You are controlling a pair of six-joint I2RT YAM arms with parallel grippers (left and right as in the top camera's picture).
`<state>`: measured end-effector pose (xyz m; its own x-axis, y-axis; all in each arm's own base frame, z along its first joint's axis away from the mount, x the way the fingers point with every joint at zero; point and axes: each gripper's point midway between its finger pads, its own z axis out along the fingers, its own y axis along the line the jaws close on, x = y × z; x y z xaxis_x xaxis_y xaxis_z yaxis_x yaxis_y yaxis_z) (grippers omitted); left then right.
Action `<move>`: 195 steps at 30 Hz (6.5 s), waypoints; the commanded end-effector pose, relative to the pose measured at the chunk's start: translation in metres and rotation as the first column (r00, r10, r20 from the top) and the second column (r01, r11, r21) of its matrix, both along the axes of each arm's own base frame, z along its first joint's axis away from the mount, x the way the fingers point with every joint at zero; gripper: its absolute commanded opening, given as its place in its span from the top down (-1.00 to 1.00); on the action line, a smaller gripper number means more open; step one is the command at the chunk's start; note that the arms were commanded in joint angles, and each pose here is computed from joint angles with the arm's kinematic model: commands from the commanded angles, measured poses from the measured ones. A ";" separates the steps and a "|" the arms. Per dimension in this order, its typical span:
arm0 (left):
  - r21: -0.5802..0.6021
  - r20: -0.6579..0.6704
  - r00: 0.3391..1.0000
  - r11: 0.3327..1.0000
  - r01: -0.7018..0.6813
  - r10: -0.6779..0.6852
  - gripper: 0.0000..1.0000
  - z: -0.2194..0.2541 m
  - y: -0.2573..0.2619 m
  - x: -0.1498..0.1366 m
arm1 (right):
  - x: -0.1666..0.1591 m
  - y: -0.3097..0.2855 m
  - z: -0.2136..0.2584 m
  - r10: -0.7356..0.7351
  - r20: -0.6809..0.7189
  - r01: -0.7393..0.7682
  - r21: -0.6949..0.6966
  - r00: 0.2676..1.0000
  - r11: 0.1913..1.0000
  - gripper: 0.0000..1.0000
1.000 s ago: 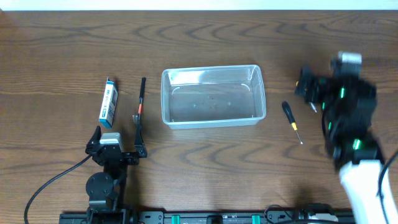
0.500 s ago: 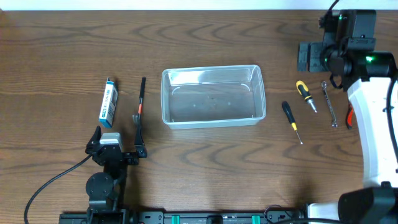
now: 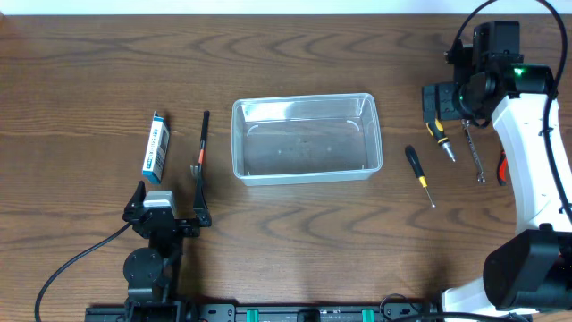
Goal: Pack container
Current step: 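Move the right gripper over the small black-handled screwdriver, then lower the right gripper and grasp the black-handled screwdriver, then carry the screwdriver into the clear container and release it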
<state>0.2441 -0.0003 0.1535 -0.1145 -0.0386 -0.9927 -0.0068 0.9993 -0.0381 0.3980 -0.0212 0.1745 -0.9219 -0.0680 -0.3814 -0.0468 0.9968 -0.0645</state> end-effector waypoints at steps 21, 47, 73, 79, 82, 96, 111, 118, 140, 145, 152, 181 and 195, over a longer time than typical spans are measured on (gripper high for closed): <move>0.011 -0.043 0.999 1.000 -0.001 0.001 -0.96 -0.018 0.000 0.000 | -0.035 0.010 -0.123 0.209 -0.320 -0.225 -0.013 0.924 0.974 -0.64; 0.011 -0.043 0.999 1.000 -0.001 0.001 -0.96 -0.018 0.000 0.000 | -0.043 0.016 -0.215 0.227 -0.490 -0.267 -0.012 0.841 0.964 -0.15; 0.011 -0.043 0.999 1.000 -0.001 0.001 -0.96 -0.018 0.000 0.000 | -0.059 -0.008 -0.209 0.050 -0.553 -0.163 -0.157 0.832 0.974 0.15; 0.011 -0.043 0.999 1.000 -0.001 0.001 -0.96 -0.018 0.000 0.000 | -0.063 0.002 -0.211 0.015 -0.551 -0.091 -0.110 0.834 0.990 0.09; 0.011 -0.043 0.999 1.000 -0.001 0.001 -0.96 -0.018 0.000 0.000 | -0.065 0.002 -0.211 -0.007 -0.553 -0.066 -0.113 0.833 0.991 0.10; 0.011 -0.043 0.999 1.000 -0.001 0.001 -0.96 -0.018 0.000 0.000 | -0.073 0.002 -0.218 -0.107 -0.549 0.047 -0.123 0.829 0.991 0.26; 0.011 -0.043 0.999 1.000 -0.001 0.001 -0.96 -0.018 0.000 0.000 | -0.086 0.002 -0.232 -0.138 -0.555 0.080 -0.126 0.820 0.989 0.63; 0.011 -0.043 0.999 1.000 -0.001 0.001 -0.96 -0.018 0.000 0.000 | -0.084 0.000 -0.234 -0.141 -0.544 0.087 -0.125 0.827 0.988 0.80; 0.011 -0.043 0.999 1.000 -0.001 0.001 -0.96 -0.018 0.000 0.000 | -0.002 0.002 -0.134 -0.081 -0.313 0.053 -0.099 0.946 0.994 0.97; 0.011 -0.043 0.999 1.000 -0.001 0.001 -0.96 -0.018 0.000 0.000 | 0.020 0.007 -0.081 -0.043 -0.221 0.023 -0.093 0.974 0.995 0.95; 0.011 -0.043 0.999 1.000 -0.001 0.001 -0.96 -0.018 0.000 0.000 | 0.035 0.038 -0.008 0.049 -0.101 -0.056 -0.068 0.994 0.996 0.93; 0.011 -0.043 0.999 1.000 -0.001 0.001 -0.96 -0.018 0.000 0.000 | -0.027 0.304 0.043 0.847 0.007 -0.822 -0.237 0.532 0.519 0.90; 0.011 -0.043 0.999 1.000 -0.001 0.001 -0.96 -0.018 0.000 0.000 | -0.013 0.304 -0.051 0.853 -0.183 -0.871 -0.147 0.489 0.468 0.97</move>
<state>0.2441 -0.0008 0.1534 -0.1146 -0.0386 -0.9927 -0.0042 0.9993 -0.0384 0.3798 0.2843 0.1465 -0.3797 -0.8954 -0.2326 -0.8756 0.4289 -0.2220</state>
